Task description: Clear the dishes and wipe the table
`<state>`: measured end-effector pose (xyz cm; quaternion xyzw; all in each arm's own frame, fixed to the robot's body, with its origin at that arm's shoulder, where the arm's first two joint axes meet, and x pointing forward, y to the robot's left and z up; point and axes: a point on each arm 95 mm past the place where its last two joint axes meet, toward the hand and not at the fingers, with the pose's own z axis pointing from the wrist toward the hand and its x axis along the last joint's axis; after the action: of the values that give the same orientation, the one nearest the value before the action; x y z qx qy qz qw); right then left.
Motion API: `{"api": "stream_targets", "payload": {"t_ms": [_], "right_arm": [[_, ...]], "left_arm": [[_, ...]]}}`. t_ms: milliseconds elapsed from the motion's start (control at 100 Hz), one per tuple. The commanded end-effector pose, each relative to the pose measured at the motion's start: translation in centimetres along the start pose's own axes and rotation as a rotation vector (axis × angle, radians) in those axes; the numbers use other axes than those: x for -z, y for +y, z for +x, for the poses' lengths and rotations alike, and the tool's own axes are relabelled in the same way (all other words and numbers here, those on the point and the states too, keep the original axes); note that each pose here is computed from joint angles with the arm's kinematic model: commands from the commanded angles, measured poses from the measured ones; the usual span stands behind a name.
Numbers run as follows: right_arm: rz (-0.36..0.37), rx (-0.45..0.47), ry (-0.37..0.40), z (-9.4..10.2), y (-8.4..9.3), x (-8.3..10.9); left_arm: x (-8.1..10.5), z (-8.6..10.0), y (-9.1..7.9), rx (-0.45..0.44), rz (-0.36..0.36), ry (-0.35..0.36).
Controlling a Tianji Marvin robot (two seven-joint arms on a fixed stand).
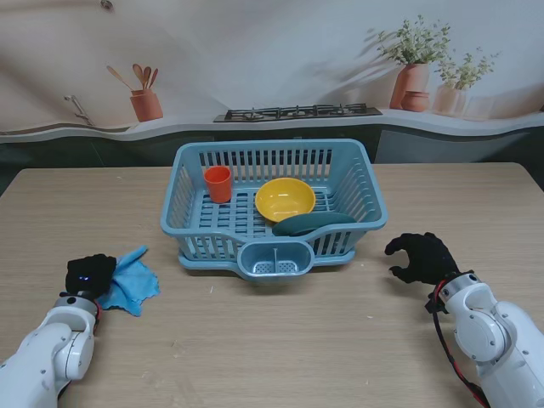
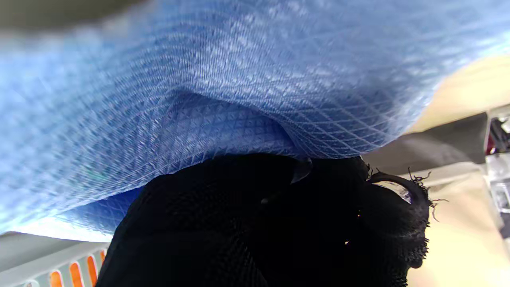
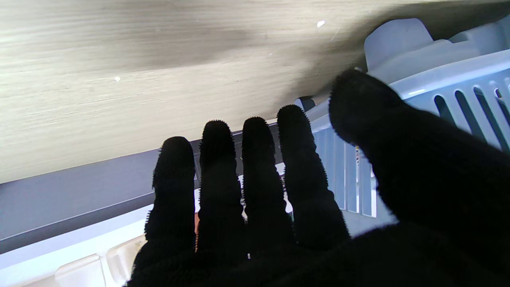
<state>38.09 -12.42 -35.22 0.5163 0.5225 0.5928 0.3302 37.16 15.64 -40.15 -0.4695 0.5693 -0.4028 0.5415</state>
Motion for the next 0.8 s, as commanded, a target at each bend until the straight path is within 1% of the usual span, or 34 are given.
{"api": "stream_targets", "payload": {"t_ms": [0, 140, 230, 310, 400, 500, 570, 790], "right_arm": [[0.015, 0.001, -0.002, 0.1, -0.3, 0.0], [0.024, 0.0, -0.006, 0.1, -0.5, 0.0], [0.025, 0.003, -0.006, 0.0, -0.4, 0.0], [0.022, 0.005, -0.007, 0.0, -0.3, -0.1], [0.019, 0.007, -0.009, -0.1, -0.3, -0.1], [0.017, 0.007, -0.011, -0.1, -0.2, -0.1], [0.016, 0.005, -0.011, -0.1, -0.3, -0.1], [0.018, 0.001, -0.007, -0.1, -0.3, 0.0]], "left_arm": [[-1.2, 0.2, 0.0, 0.014, -0.018, 0.008], [-4.0, 0.8, -0.6, 0.029, -0.011, 0.031], [-5.3, 1.1, -1.0, 0.035, -0.012, 0.043], [-6.1, 1.5, -1.2, 0.041, -0.022, 0.049], [-6.4, 1.8, -1.3, 0.041, -0.045, 0.054], [-6.0, 1.9, -1.2, 0.035, -0.071, 0.052], [-5.3, 1.9, -1.1, 0.037, -0.082, 0.046], [-1.1, 1.6, -0.4, 0.025, -0.11, 0.006]]}}
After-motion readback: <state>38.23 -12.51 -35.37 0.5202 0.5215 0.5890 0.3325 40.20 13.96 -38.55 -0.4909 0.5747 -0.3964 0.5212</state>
